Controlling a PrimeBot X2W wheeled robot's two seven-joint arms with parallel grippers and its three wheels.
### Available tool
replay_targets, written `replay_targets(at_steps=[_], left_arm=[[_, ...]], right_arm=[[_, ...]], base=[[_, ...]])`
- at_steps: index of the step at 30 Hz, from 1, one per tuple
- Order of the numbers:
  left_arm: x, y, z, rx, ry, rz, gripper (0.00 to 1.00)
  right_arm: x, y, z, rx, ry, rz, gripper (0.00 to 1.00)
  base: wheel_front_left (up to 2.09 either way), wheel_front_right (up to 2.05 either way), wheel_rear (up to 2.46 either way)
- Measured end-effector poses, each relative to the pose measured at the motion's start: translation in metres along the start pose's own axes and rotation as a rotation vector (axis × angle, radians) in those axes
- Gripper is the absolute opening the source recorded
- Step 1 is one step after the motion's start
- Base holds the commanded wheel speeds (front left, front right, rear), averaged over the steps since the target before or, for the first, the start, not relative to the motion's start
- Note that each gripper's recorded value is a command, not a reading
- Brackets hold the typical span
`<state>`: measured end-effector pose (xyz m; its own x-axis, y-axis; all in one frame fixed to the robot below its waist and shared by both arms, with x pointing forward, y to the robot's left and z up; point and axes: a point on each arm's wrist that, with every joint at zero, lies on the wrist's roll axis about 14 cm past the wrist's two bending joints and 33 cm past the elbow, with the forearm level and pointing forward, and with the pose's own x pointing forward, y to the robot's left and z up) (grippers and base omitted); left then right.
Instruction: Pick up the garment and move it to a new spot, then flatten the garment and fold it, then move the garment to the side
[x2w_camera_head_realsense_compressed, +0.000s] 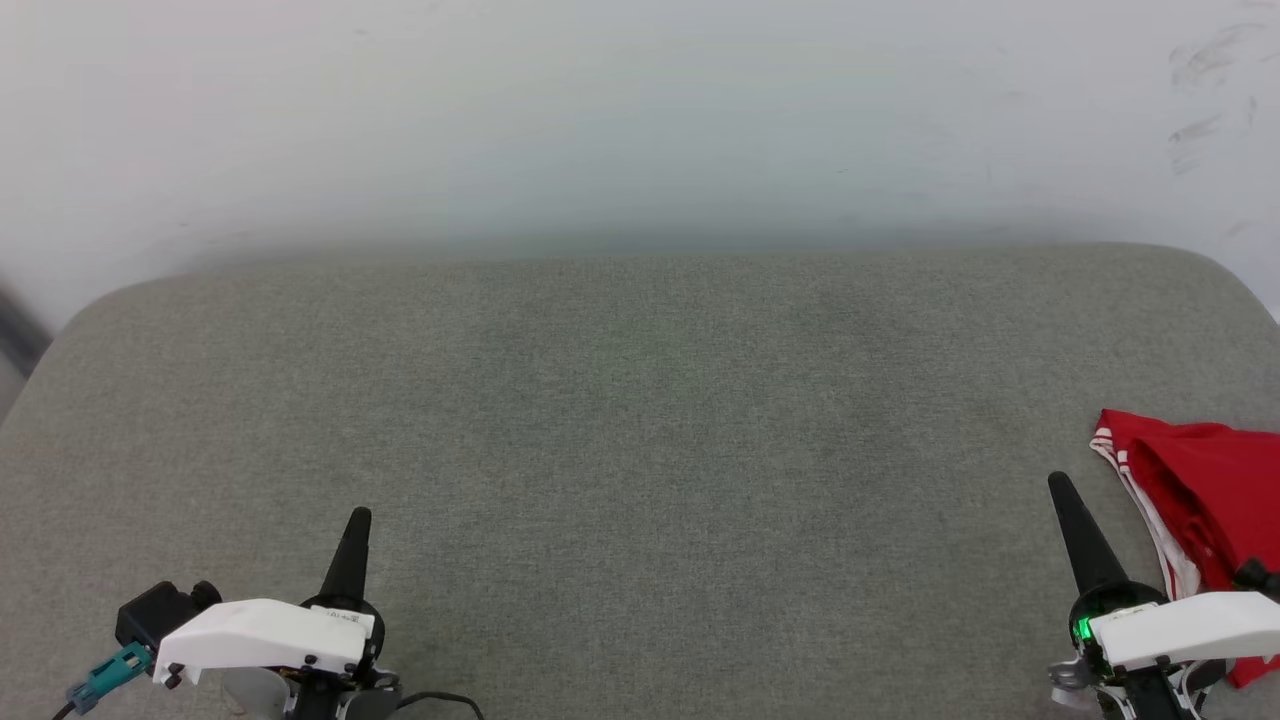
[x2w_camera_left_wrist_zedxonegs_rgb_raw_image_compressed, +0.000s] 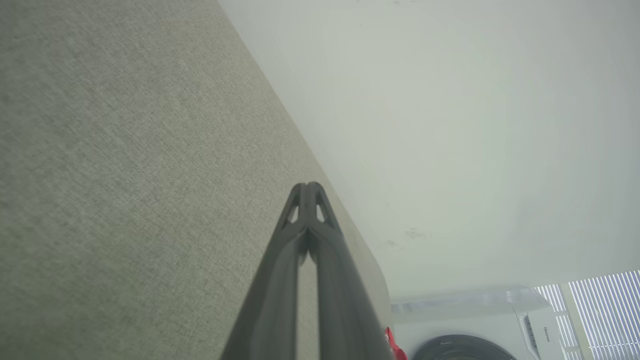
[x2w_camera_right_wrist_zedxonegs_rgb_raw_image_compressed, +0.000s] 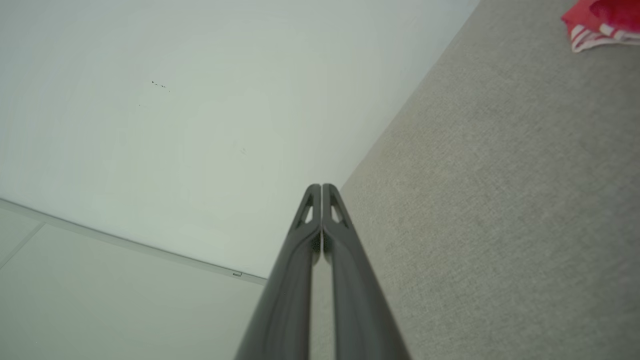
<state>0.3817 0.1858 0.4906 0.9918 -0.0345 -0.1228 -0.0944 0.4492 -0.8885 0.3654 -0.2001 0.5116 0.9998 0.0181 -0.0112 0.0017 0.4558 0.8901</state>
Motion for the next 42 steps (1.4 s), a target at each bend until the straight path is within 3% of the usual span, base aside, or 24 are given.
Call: replay_targets(at_steps=[42], left_arm=[[0.003, -0.005, 0.014, -0.365, -0.039, -0.074, 0.0]], right_arm=[[0.016, -0.006, -0.002, 0.368, -0.014, -0.005, 0.0]], base=[[0.0, 0.0, 0.0]])
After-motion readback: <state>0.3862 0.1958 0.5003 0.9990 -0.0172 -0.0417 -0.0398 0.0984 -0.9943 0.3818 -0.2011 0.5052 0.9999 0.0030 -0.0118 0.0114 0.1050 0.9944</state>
